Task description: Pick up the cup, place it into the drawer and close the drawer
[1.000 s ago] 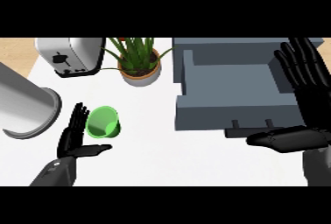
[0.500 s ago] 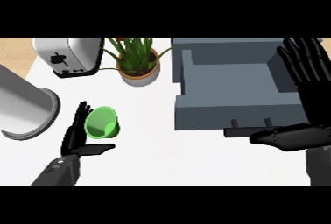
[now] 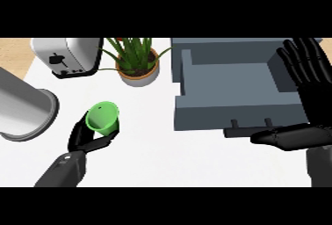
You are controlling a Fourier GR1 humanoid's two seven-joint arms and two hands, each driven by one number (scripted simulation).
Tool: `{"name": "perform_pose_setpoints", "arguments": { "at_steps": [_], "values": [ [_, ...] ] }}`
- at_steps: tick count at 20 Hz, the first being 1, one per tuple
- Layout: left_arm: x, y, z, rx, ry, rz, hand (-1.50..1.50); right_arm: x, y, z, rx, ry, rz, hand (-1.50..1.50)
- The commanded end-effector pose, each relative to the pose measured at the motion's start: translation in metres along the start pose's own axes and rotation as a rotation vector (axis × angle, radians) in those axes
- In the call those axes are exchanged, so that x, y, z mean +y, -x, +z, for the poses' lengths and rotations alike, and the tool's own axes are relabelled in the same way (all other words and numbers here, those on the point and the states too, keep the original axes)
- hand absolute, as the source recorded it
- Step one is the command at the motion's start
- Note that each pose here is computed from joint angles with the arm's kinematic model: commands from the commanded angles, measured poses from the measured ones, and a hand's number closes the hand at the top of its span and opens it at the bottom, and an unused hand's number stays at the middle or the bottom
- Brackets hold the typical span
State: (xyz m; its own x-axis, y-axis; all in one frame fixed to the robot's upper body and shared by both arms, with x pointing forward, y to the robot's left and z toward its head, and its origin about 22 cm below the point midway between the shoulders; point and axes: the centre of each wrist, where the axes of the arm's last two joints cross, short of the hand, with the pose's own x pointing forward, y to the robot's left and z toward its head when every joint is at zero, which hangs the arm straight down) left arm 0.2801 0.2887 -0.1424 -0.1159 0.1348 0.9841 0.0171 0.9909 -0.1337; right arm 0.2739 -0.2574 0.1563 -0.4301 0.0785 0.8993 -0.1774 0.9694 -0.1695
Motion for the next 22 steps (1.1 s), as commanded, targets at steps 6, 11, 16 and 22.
{"name": "perform_pose_setpoints", "arguments": {
  "at_steps": [6,11,16,22],
  "values": [
    [-0.005,-0.001,-0.002,-0.287,-0.115,-0.236,1.5,-0.002,0.004,0.008,-0.009,0.011,0.006,-1.5],
    [-0.013,-0.006,-0.015,-0.362,-0.207,-0.148,1.5,-0.01,-0.004,-0.008,0.005,0.019,0.01,-1.5],
    [-0.01,-0.018,-0.03,-0.417,-0.145,0.017,1.5,0.006,0.008,0.016,0.008,0.024,-0.005,-1.5],
    [-0.051,-0.053,-0.084,-0.437,0.06,0.012,1.5,-0.015,0.005,0.009,0.014,0.021,0.019,-1.5]
  ]
}}
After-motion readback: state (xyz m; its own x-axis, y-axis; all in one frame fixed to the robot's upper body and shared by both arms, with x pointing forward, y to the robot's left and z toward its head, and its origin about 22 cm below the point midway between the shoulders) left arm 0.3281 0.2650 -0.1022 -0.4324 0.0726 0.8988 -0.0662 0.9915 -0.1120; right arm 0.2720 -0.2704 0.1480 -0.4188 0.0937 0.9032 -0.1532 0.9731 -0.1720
